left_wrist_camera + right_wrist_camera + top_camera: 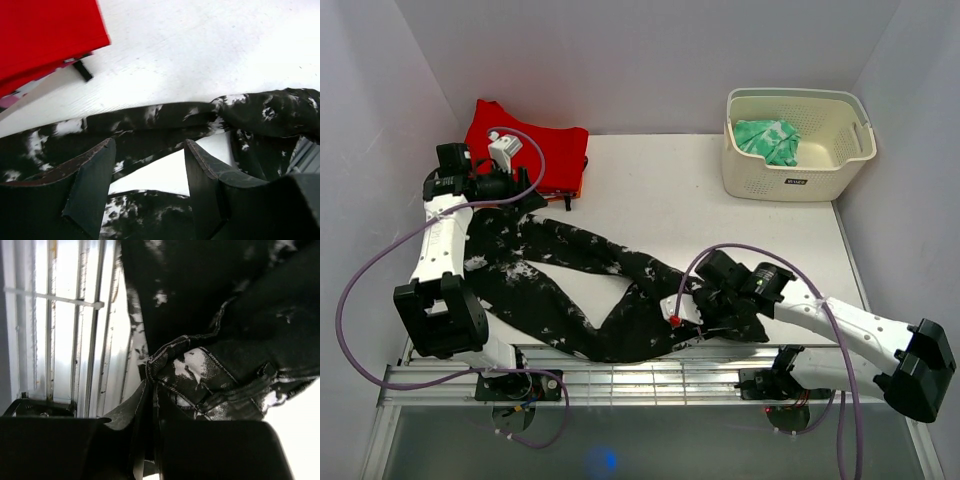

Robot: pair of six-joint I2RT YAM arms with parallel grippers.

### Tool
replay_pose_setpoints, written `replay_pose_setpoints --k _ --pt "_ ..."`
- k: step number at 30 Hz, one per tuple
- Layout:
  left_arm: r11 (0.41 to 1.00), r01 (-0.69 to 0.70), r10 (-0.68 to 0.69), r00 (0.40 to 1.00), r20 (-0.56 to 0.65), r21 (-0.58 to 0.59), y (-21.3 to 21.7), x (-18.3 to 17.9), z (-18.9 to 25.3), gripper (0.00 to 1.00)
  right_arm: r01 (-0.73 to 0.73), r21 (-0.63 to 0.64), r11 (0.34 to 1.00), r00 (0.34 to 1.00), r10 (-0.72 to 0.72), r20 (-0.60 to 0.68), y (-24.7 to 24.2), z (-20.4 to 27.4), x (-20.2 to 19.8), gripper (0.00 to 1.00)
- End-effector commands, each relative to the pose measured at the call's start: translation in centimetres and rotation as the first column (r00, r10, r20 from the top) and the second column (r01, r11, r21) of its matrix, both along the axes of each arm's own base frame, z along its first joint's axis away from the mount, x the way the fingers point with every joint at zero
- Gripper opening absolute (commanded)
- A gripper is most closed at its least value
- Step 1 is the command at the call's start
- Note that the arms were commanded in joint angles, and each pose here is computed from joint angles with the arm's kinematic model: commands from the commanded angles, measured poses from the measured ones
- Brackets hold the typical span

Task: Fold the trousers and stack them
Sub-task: Flatten the trousers out

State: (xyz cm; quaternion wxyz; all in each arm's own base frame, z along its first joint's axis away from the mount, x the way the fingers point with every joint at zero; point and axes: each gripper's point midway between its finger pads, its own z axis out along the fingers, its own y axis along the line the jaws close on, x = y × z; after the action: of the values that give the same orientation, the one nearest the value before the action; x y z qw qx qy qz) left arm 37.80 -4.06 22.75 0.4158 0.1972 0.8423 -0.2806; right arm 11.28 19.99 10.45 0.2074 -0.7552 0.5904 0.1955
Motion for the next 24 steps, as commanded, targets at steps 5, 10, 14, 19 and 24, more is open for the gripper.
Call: replay_pose_setpoints --k 5,10,14,19,24 --pt "0.958 0.285 -0.286 0.957 0.055 0.033 -8.8 -3.3 0.7 0.68 -0.280 -0.187 0.942 0.957 0.289 0.024 -0.9 -2.9 -3.6 0.08" --pt "0.898 0.437 -0.439 0.898 0.030 0.044 -13.9 -3.9 -0.2 0.68 -0.418 -0.281 0.864 0.898 0.440 0.017 -0.8 -4.7 -5.6 0.08" --pt "0.806 0.587 -0.587 0.809 -0.022 0.073 -19.6 -6.4 -2.2 0.68 -0.483 -0.366 0.795 0.843 0.535 0.050 -1.4 -6.4 -6.1 0.08" --pt "0.697 0.712 -0.703 0.702 -0.112 0.088 -23.2 -9.1 -5.8 0.69 -0.533 -0.453 0.715 0.782 0.620 0.058 -3.0 -8.3 -6.7 0.08" --pt "0.622 0.779 -0.767 0.626 -0.140 0.080 -26.3 -10.4 -7.7 0.68 -0.532 -0.508 0.677 0.748 0.657 0.093 -3.6 -9.4 -6.1 0.08"
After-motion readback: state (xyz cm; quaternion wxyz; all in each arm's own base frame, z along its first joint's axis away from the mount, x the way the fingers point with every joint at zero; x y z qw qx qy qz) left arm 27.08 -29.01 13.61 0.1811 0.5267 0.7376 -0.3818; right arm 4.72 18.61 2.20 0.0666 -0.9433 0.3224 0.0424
